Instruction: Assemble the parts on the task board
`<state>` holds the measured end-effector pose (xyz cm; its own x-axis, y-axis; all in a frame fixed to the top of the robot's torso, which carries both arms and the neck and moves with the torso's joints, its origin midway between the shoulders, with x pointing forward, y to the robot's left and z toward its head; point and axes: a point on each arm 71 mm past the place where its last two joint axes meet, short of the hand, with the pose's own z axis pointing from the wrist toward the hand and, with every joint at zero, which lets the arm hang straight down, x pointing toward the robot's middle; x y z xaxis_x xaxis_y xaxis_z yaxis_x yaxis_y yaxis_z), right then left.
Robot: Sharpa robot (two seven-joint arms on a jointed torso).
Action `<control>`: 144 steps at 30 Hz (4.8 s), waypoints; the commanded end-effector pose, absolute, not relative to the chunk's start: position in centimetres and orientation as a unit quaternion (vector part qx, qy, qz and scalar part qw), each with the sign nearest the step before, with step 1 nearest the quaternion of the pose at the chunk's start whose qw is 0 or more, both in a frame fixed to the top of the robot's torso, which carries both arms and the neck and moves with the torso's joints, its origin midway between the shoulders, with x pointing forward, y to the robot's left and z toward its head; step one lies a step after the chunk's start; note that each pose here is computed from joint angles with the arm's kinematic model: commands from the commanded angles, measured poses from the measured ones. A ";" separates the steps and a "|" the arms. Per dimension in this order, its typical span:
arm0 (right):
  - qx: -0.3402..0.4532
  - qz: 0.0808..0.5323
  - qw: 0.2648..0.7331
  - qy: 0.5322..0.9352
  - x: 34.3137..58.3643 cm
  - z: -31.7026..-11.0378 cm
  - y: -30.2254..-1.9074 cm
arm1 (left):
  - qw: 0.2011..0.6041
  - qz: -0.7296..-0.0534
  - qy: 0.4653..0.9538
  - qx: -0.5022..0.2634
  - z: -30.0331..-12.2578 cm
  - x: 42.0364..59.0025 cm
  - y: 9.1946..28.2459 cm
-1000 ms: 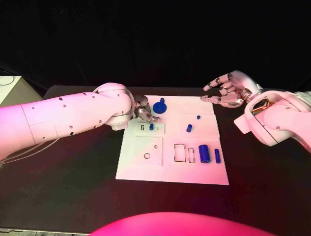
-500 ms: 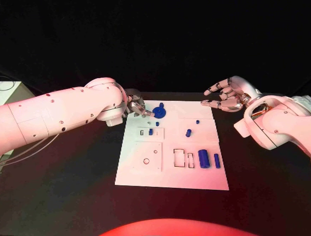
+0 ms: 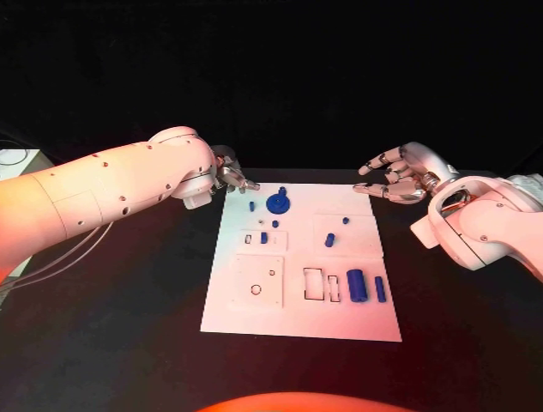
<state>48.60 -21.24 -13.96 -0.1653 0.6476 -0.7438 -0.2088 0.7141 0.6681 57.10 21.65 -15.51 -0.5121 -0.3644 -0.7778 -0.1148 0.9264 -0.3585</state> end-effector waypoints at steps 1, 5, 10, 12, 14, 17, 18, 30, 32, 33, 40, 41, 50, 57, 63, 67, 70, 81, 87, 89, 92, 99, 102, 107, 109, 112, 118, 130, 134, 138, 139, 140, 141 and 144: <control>0.154 0.347 0.624 0.682 48.6 -13.9 -21.1 | 0.466 -0.134 0.864 -0.133 -15.5 57.5 21.5; 0.154 0.348 0.624 0.683 48.5 -13.9 -21.1 | 0.462 -0.125 0.868 -0.134 -15.7 58.0 21.4; 0.153 0.349 0.624 0.683 48.5 -13.9 -21.0 | 0.449 -0.115 0.876 -0.133 -16.2 58.6 21.3; 0.153 0.349 0.623 0.683 48.5 -13.9 -20.9 | 0.442 -0.111 0.880 -0.132 -16.5 58.8 21.2; 0.153 0.349 0.623 0.683 48.5 -13.9 -20.9 | 0.436 -0.109 0.883 -0.133 -16.8 58.9 21.1; 0.152 0.350 0.623 0.683 48.5 -13.9 -20.9 | 0.430 -0.109 0.886 -0.137 -17.1 59.1 21.0; 0.152 0.350 0.623 0.683 48.5 -13.9 -20.8 | 0.429 -0.110 0.886 -0.138 -17.1 59.1 21.0; 0.151 0.350 0.623 0.683 48.5 -13.9 -20.7 | 0.413 -0.115 0.893 -0.139 -17.7 59.1 20.9; 0.151 0.351 0.623 0.683 48.5 -13.9 -20.7 | 0.409 -0.114 0.895 -0.137 -17.8 59.0 20.8; 0.151 0.351 0.623 0.683 48.5 -13.9 -20.7 | 0.407 -0.114 0.896 -0.136 -17.8 59.0 20.8; 0.151 0.351 0.623 0.683 48.5 -13.9 -20.7 | 0.402 -0.109 0.899 -0.136 -18.1 59.0 21.0; 0.151 0.351 0.623 0.683 48.5 -13.9 -20.7 | 0.402 -0.108 0.899 -0.136 -18.1 59.0 21.1; 0.151 0.351 0.623 0.683 48.5 -13.9 -20.7 | 0.399 -0.108 0.900 -0.139 -18.3 58.9 21.3; 0.150 0.351 0.623 0.683 48.5 -13.9 -20.7 | 0.400 -0.111 0.898 -0.144 -18.4 58.9 21.3; 0.150 0.350 0.623 0.683 48.6 -13.9 -20.7 | 0.399 -0.113 0.898 -0.148 -18.4 58.9 21.3; 0.150 0.350 0.623 0.683 48.6 -13.9 -20.7 | 0.395 -0.114 0.900 -0.147 -18.4 58.8 21.3; 0.150 0.350 0.623 0.683 48.6 -13.9 -20.7 | 0.394 -0.114 0.900 -0.146 -18.4 58.8 21.3; 0.150 0.350 0.623 0.684 48.6 -14.0 -20.6 | 0.385 -0.111 0.905 -0.143 -18.6 58.8 21.4; 0.150 0.350 0.623 0.684 48.6 -13.9 -20.6 | 0.385 -0.110 0.905 -0.143 -18.6 58.8 21.4; 0.150 0.350 0.623 0.684 48.6 -14.0 -20.6 | 0.384 -0.110 0.905 -0.143 -18.6 58.8 21.4; 0.150 0.350 0.623 0.684 48.6 -14.0 -20.6 | 0.384 -0.111 0.905 -0.143 -18.6 58.8 21.4; 0.150 0.350 0.623 0.684 48.6 -14.0 -20.6 | 0.383 -0.121 0.903 -0.152 -18.6 58.7 21.4; 0.150 0.350 0.623 0.684 48.7 -14.0 -20.6 | 0.385 -0.127 0.901 -0.156 -18.6 58.6 21.4; 0.150 0.349 0.624 0.683 48.7 -14.0 -20.7 | 0.386 -0.141 0.896 -0.169 -18.3 58.2 21.6; 0.150 0.348 0.624 0.683 48.7 -14.0 -20.8 | 0.386 -0.149 0.894 -0.175 -18.2 57.9 21.7; 0.151 0.347 0.624 0.683 48.8 -14.0 -20.9 | 0.385 -0.162 0.891 -0.181 -17.9 57.3 21.8; 0.152 0.346 0.624 0.684 48.8 -14.0 -21.0 | 0.394 -0.174 0.886 -0.173 -17.4 55.9 21.8; 0.153 0.344 0.624 0.685 48.8 -14.0 -21.2 | 0.452 -0.155 0.870 -0.123 -17.0 53.5 21.5; 0.152 0.345 0.624 0.685 48.9 -14.1 -21.1 | 0.466 -0.146 0.867 -0.102 -17.5 52.7 21.2; 0.152 0.345 0.625 0.684 48.9 -14.1 -21.2 | 0.474 -0.138 0.866 -0.087 -18.2 52.0 20.9; 0.152 0.345 0.625 0.684 48.9 -14.1 -21.2 | 0.474 -0.137 0.866 -0.084 -18.5 51.9 20.8; 0.152 0.345 0.625 0.683 48.9 -14.1 -21.2 | 0.474 -0.136 0.866 -0.082 -18.7 51.7 20.7; 0.152 0.345 0.626 0.683 48.9 -14.1 -21.2 | 0.473 -0.135 0.867 -0.079 -19.0 51.5 20.6; 0.151 0.346 0.627 0.681 49.0 -14.0 -21.2 | 0.473 -0.133 0.868 -0.071 -19.7 51.0 20.3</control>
<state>49.01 -21.35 -14.06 -0.1609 0.6453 -0.7468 -0.2081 0.7175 0.6648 50.95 20.45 -19.96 -0.5885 -0.2695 -0.7623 -0.0168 0.9467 -0.3217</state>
